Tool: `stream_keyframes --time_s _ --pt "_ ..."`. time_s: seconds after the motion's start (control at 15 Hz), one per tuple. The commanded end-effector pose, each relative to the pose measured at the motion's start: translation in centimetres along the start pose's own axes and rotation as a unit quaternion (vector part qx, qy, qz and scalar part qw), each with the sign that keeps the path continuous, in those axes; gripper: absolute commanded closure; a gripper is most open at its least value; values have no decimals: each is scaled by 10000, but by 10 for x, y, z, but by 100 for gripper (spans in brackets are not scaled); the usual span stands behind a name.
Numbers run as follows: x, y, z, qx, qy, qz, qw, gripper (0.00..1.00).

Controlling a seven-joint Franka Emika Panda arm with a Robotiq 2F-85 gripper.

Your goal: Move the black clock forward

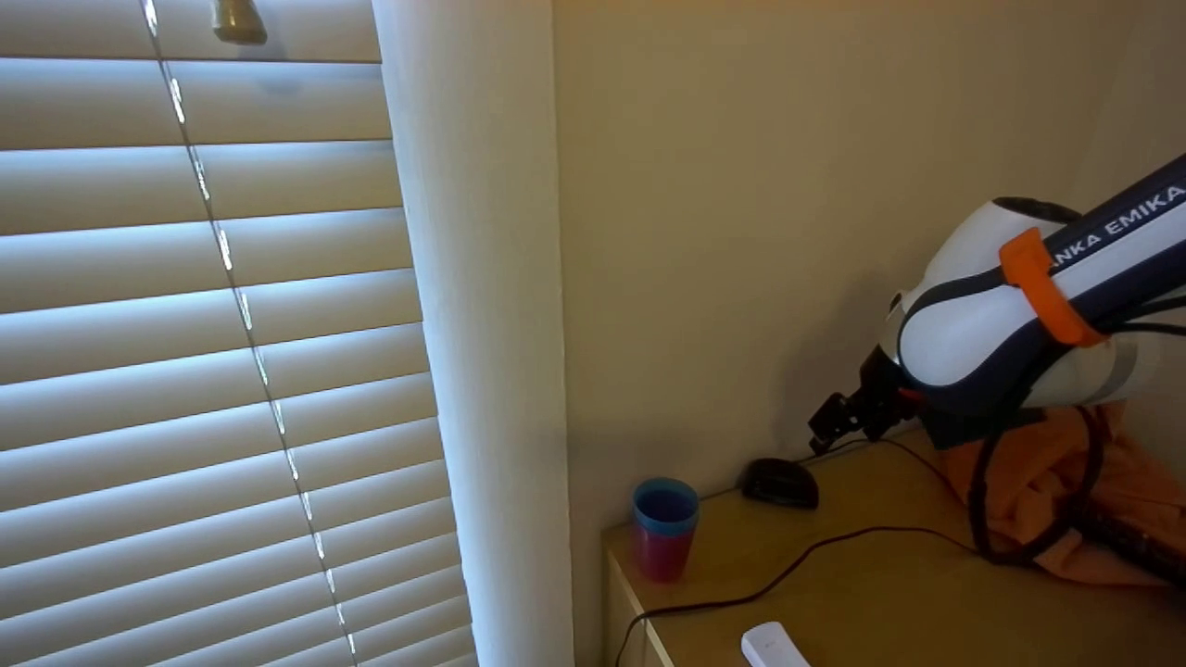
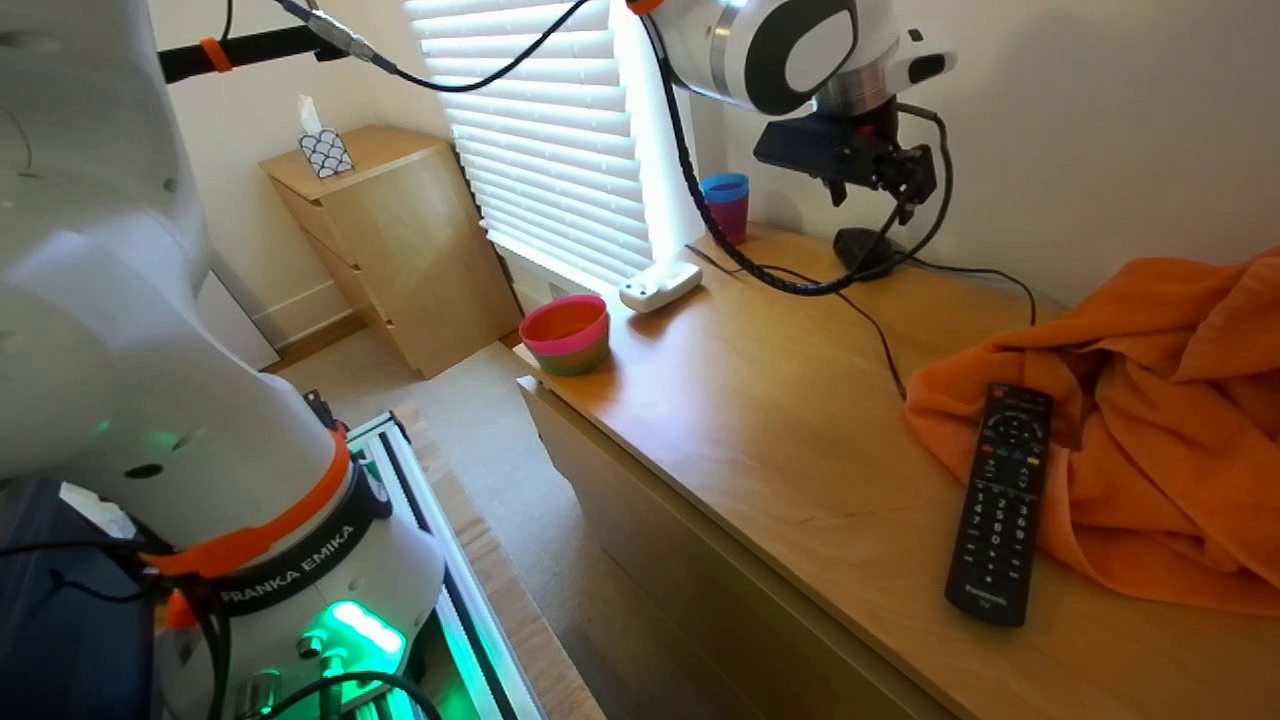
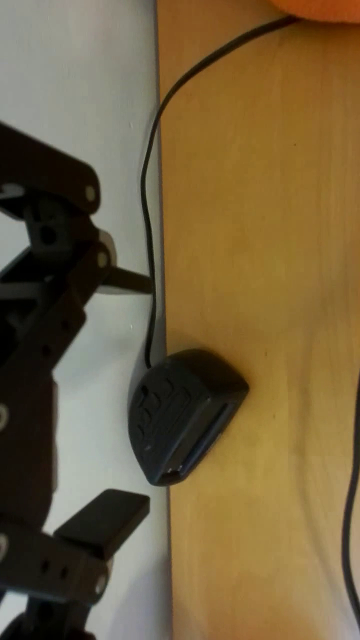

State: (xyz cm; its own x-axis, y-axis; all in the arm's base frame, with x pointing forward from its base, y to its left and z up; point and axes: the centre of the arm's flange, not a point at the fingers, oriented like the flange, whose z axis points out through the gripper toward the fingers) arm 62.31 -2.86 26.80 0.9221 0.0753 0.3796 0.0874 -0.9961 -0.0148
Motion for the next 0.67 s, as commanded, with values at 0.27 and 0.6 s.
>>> stream_keyframes --time_s 0.27,0.6 --pt "6 4 20 160 -48 -663 9977 0" --pt "-4 -4 36 625 587 -2035 9753 0"
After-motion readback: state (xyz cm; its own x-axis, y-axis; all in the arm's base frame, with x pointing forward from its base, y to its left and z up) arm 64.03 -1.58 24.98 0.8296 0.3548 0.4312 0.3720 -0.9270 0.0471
